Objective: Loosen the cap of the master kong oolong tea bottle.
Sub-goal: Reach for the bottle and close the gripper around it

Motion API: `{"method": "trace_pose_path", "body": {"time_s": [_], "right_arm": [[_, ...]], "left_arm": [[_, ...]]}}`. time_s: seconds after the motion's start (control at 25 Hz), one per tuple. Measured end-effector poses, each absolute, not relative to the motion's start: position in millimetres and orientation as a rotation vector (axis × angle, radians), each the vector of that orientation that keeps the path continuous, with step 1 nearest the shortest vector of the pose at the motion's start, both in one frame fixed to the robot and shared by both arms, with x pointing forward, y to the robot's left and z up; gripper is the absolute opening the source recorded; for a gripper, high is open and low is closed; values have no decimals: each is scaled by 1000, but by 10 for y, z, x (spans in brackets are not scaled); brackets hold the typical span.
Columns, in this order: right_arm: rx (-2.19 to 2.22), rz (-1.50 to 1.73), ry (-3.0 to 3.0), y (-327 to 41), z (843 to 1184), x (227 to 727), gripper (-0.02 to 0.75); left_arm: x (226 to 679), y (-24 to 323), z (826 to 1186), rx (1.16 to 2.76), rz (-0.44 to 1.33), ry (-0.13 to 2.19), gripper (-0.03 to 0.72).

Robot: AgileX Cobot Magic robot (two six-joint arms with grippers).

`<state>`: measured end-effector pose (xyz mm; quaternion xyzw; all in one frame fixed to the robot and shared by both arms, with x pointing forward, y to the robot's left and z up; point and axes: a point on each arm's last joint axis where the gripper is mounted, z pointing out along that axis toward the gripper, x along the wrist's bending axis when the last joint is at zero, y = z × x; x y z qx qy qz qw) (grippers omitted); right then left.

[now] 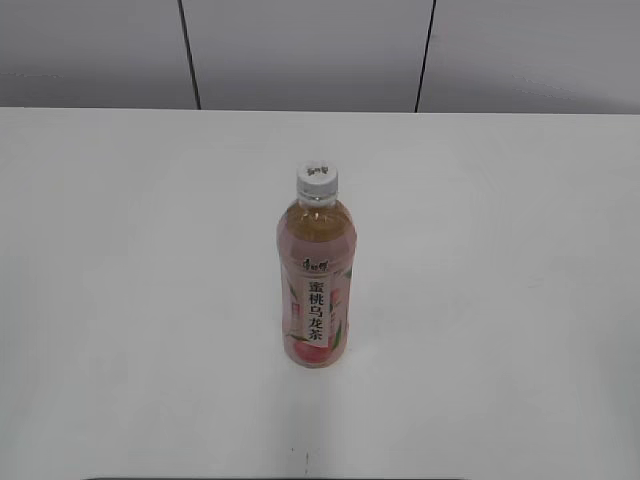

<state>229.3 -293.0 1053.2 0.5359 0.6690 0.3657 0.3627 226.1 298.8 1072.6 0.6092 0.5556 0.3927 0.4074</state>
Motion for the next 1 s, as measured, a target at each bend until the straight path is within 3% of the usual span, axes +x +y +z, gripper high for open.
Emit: {"method": "trace_pose_path", "body": {"time_s": [1.0], "right_arm": [[1380, 941, 1722, -2930, 10532, 2293, 491]], "left_arm": [[2260, 2972, 10783, 1496, 995, 1363, 260]]}}
